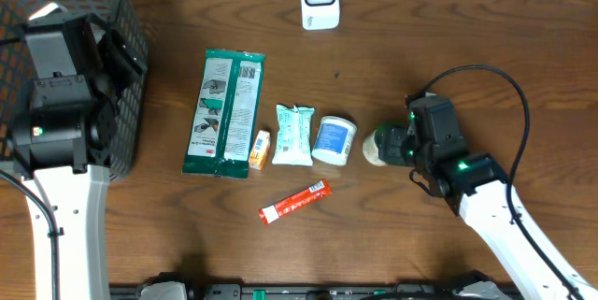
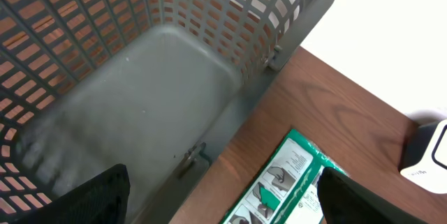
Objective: Scan the item barcode
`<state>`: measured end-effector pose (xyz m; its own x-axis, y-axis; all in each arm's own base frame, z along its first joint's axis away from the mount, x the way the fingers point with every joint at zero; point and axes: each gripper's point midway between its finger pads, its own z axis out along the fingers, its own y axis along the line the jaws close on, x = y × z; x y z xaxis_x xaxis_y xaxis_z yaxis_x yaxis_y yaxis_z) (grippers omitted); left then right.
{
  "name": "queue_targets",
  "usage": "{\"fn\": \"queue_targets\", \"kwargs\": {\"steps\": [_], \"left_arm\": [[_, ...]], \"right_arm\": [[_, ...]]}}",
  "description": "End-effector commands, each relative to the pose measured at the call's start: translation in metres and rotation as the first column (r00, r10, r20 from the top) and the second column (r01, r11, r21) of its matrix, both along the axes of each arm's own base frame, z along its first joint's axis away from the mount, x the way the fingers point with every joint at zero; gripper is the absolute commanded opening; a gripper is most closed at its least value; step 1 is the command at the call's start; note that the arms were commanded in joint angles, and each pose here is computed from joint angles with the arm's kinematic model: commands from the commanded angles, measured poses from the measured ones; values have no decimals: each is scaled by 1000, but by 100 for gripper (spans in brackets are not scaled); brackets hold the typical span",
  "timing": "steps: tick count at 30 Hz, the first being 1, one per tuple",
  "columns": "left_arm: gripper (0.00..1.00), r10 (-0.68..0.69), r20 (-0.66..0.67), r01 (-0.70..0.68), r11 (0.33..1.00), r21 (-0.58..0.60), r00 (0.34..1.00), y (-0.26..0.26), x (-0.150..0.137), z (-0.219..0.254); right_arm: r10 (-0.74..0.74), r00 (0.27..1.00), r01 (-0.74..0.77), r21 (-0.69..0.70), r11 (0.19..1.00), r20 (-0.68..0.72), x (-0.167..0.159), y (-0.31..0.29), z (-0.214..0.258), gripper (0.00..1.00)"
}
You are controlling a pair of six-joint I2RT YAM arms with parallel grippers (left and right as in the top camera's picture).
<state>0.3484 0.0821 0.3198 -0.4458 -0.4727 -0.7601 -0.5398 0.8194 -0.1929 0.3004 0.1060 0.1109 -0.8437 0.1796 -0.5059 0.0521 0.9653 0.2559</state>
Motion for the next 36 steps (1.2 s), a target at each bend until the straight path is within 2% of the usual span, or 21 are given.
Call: {"fn": "queue_targets", "kwargs": {"steps": [1,6,10,20,24,27,30,32,36], "left_arm": [[84,9,0,-9,1000,7,1000,3,0,1],[84,9,0,-9,1000,7,1000,3,0,1],[84,9,0,-9,1000,7,1000,3,0,1],[84,9,0,-9,1000,7,1000,3,0,1],[84,9,0,-9,1000,7,1000,3,0,1],[84,9,0,-9,1000,7,1000,3,0,1],[84,9,0,-9,1000,7,1000,3,0,1],[84,9,0,-9,1000,7,1000,3,0,1],[84,9,0,-9,1000,7,1000,3,0,1]], "right_arm": [[15,1000,-13,-65,998,20,1,-12,2,42],[-23,998,33,-149,988,65,9,-28,6,42],[1,996,18,-205,979,93,14,-33,9,43],[14,999,-24,-252,968,-40,0,-37,-29,44],[13,996,-36,-265,964,-87,-4,-39,-42,47],[13,996,-37,-266,963,-90,-5,-39,-43,57],[13,996,-36,-265,964,-85,-4,-39,-41,80],[25,996,-45,-268,962,-81,-4,-38,-40,85],[36,997,-52,-269,962,-61,-3,-38,-32,85]]}}
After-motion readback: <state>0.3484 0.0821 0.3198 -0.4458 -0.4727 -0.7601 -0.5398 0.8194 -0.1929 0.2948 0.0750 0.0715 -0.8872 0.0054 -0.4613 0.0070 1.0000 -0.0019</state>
